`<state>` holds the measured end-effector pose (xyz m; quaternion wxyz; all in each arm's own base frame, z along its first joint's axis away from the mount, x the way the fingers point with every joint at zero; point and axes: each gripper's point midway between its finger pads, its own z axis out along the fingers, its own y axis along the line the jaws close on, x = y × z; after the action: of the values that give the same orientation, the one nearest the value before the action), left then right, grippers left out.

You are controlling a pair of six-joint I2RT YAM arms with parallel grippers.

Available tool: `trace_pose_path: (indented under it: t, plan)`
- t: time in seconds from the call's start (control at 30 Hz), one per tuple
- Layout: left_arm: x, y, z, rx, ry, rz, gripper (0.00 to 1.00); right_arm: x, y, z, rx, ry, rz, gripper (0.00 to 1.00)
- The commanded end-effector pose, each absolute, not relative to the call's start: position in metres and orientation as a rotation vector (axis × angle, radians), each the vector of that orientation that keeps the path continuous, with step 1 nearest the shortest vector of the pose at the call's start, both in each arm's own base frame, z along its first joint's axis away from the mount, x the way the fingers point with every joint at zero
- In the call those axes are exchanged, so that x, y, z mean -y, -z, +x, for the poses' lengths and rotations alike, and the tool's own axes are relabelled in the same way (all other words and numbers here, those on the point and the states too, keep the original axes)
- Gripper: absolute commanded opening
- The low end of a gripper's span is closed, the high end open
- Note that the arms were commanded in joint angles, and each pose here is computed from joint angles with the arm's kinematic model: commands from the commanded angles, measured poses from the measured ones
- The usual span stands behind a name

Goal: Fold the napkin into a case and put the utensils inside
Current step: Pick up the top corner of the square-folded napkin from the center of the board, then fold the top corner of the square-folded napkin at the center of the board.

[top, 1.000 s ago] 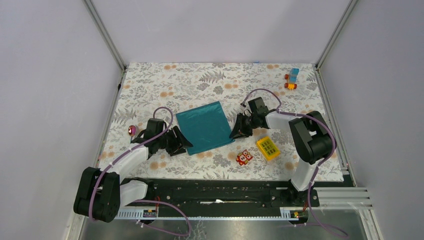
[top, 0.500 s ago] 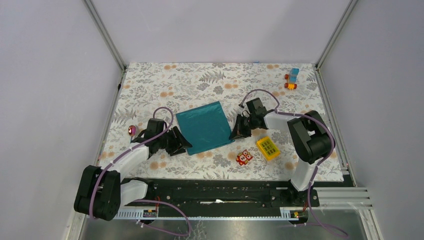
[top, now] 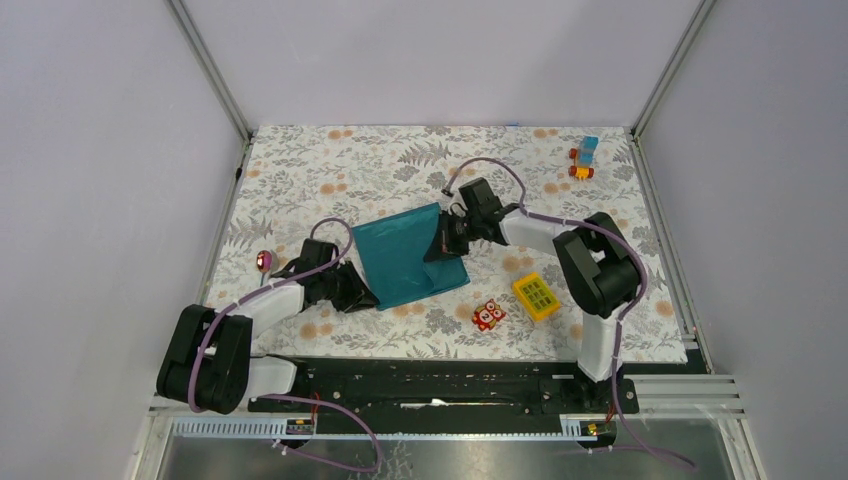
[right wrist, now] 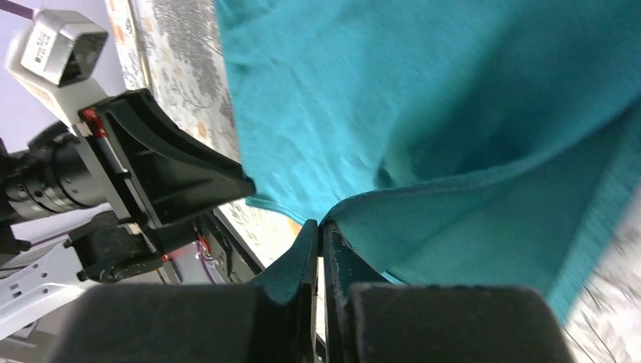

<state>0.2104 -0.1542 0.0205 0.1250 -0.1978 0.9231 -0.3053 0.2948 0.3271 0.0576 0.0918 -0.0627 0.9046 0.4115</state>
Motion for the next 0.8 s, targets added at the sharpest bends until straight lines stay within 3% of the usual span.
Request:
trace_pose_path:
  t: [0.0, 0.33, 0.6, 0.77]
  plan:
    - [0.154, -0.02, 0.22, -2.645, 0.878, -0.538, 0.24, -0.37, -0.074, 0.306, -2.626, -1.336, -0.255, 0.0]
    - [0.153, -0.017, 0.212, -2.66, 0.884, -0.536, 0.24, -0.445, -0.074, 0.327, -2.507, -1.541, -0.285, 0.0]
    - [0.149, -0.026, 0.206, -2.611, 0.881, -0.566, 0.4, -0.473, -0.082, 0.349, -2.415, -1.659, -0.247, 0.0]
    - [0.148, -0.021, 0.201, -2.616, 0.887, -0.567, 0.38, -0.486, -0.082, 0.361, -2.379, -1.692, -0.244, 0.0]
